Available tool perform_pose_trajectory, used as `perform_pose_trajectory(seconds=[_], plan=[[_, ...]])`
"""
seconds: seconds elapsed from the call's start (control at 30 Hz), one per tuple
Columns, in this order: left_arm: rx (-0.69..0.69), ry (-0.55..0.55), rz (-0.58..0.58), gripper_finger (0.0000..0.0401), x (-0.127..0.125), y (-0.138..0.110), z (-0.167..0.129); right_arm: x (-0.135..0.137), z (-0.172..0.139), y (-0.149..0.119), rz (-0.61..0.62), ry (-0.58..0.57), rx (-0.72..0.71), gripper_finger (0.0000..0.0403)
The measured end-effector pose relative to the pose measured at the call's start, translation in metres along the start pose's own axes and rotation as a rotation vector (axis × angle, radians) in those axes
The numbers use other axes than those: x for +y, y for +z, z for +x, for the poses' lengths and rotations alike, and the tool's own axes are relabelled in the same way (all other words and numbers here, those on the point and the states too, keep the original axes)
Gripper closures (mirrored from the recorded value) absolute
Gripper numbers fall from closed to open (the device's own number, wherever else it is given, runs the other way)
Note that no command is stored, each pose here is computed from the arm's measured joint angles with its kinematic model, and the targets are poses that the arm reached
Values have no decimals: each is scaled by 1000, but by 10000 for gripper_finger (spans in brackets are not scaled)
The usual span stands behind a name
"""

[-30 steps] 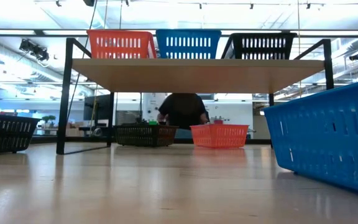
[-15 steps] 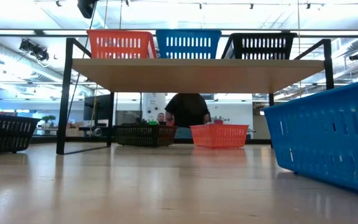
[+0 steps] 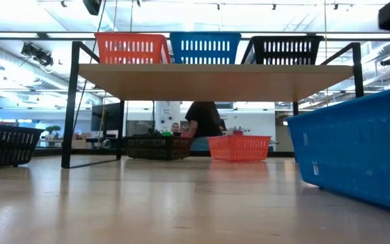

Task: Stack baskets on shelf by color
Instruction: Stack the left blue bin on top of the blue bin on the shelf

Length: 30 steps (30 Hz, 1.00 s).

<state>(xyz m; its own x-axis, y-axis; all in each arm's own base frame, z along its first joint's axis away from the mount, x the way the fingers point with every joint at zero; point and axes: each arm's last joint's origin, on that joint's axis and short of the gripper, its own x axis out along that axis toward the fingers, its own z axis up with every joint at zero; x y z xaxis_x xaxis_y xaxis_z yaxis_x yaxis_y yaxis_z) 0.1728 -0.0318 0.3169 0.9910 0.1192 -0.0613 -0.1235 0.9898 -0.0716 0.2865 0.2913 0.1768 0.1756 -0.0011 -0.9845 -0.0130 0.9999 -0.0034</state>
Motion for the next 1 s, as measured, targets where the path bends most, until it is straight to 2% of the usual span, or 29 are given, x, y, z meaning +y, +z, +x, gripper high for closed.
perform_pose_trajectory(seconds=[0.43,0.67,0.77,1.0], plan=[[0,0,1,284,0,0,0,-5,15,-6,-4,-6,16,390],[0,0,2,284,0,0,0,-2,1,7,-58,35,-17,391],[0,0,2,284,0,0,0,1,-14,19,-96,68,-68,396],[0,0,2,284,0,0,0,-1,-57,49,-178,63,-210,393]])
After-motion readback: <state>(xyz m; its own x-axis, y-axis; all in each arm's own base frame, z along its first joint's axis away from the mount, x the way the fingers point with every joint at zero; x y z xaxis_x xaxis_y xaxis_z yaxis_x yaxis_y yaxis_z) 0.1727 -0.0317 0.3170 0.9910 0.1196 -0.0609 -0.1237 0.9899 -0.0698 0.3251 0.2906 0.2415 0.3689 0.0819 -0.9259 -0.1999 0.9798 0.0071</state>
